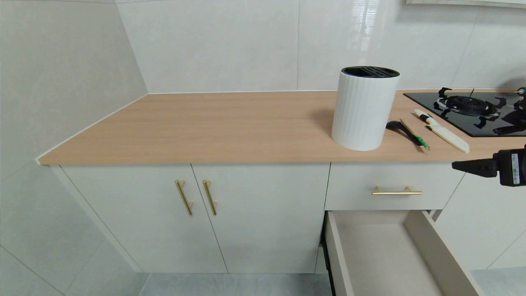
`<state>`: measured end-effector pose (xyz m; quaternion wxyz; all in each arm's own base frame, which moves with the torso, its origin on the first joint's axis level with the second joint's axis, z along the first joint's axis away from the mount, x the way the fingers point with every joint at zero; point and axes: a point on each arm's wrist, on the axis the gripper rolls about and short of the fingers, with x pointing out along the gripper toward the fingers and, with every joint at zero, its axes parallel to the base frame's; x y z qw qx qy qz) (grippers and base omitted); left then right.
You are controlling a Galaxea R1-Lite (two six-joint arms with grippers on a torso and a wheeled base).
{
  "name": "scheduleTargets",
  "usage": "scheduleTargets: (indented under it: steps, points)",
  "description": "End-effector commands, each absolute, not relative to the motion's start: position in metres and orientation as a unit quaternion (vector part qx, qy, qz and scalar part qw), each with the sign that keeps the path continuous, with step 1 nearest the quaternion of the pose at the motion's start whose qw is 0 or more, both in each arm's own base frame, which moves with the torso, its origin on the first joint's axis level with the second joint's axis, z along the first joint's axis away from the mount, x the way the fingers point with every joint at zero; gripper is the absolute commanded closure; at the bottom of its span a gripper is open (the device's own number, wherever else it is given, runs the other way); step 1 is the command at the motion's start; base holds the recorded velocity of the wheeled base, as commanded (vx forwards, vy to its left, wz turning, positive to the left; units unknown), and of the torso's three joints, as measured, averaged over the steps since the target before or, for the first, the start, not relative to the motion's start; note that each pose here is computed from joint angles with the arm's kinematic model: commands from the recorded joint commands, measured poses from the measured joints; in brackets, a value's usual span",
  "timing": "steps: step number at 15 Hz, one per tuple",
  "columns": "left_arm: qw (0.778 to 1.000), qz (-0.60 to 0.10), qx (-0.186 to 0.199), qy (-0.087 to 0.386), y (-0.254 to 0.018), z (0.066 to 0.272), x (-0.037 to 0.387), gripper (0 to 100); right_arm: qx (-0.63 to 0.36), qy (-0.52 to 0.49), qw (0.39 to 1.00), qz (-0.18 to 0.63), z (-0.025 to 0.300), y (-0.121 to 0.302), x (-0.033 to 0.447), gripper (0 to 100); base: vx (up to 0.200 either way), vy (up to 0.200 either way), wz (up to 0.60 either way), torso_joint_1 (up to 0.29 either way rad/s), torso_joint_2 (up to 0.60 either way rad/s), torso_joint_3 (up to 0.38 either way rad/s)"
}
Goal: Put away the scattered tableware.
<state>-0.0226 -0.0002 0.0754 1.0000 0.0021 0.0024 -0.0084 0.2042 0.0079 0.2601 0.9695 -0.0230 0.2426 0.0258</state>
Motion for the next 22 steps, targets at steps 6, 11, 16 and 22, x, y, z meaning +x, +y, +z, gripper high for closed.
scheduleTargets:
  steps: [6, 11, 16, 22]
  points:
    - [1.0, -0.008, 0.002, 0.003, 0.0, 0.075, -0.022, 0, 0.041, 0.314, 0.945, -0.076, 0.281, 0.014, 0.323, 0, 0.0, 0.0, 0.0, 0.005, -0.01, -0.008]
    - [1.0, -0.008, 0.002, 0.003, 0.0, 0.075, -0.022, 0, 0.044, 0.342, 0.932, -0.111, 0.244, 0.028, 0.37, 0, 0.0, 0.0, 0.0, 0.0, 0.0, 0.0]
    - [1.0, -0.008, 0.002, 0.003, 0.0, 0.075, -0.022, 0, 0.055, 0.326, 0.935, -0.129, 0.228, 0.018, 0.394, 0, 0.0, 0.0, 0.0, 0.0, 0.0, 0.0]
    - [1.0, -0.008, 0.002, 0.003, 0.0, 0.075, -0.022, 0, 0.058, 0.324, 0.934, -0.138, 0.228, 0.01, 0.395, 0, 0.0, 0.0, 0.0, 0.0, 0.0, 0.0]
